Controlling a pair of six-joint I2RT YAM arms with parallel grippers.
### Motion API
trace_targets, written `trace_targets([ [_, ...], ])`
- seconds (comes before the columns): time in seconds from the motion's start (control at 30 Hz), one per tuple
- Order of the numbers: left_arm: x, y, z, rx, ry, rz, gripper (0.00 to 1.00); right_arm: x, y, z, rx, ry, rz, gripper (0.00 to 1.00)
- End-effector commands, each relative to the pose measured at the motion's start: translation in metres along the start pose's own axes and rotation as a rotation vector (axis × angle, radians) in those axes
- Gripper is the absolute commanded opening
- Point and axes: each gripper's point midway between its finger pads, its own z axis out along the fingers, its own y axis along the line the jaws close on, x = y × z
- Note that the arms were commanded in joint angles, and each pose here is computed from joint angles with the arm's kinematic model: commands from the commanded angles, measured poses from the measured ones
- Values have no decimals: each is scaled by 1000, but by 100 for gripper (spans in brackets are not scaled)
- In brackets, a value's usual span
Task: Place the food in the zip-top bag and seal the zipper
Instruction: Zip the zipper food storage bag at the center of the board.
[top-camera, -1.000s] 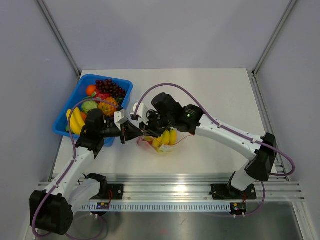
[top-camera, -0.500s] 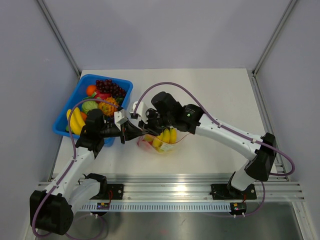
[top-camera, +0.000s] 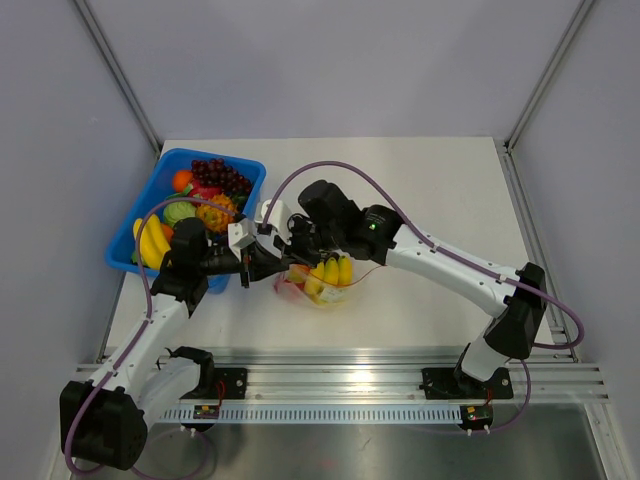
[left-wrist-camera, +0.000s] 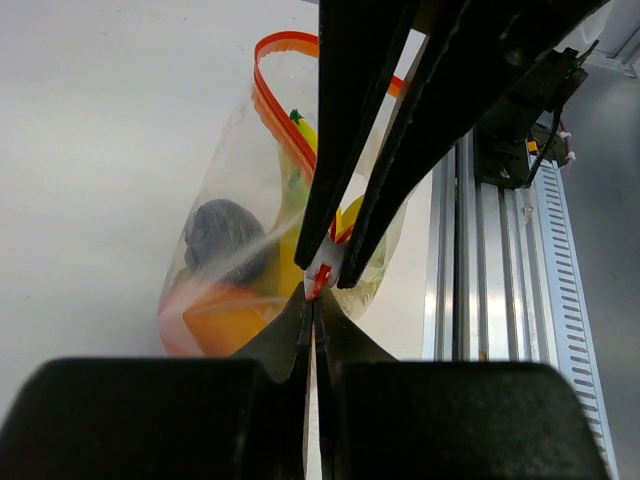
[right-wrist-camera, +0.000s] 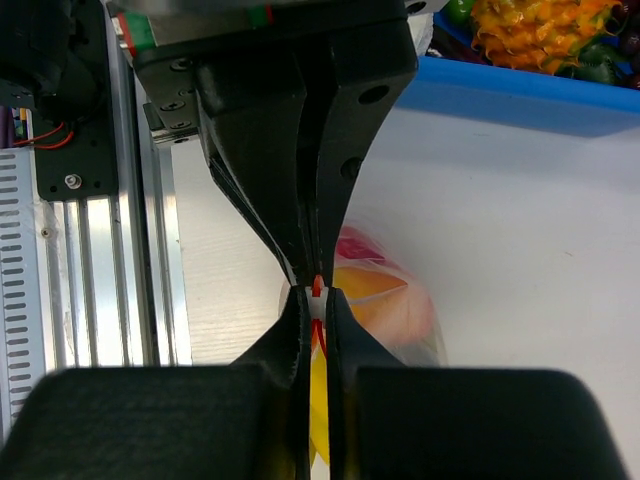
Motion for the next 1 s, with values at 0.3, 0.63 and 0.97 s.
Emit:
trace_targets([
  [0.3, -16, -5, 0, 53, -21, 78, 34, -10, -6, -12, 41, -49, -15, 0],
  [0.63, -24, -7, -1, 55, -19, 81, 41, -10, -7, -12, 45, -51, -16, 0],
  [0.97, -23, -9, -1, 67, -16, 67, 14, -13, -6, -15, 46, -61, -14, 0],
])
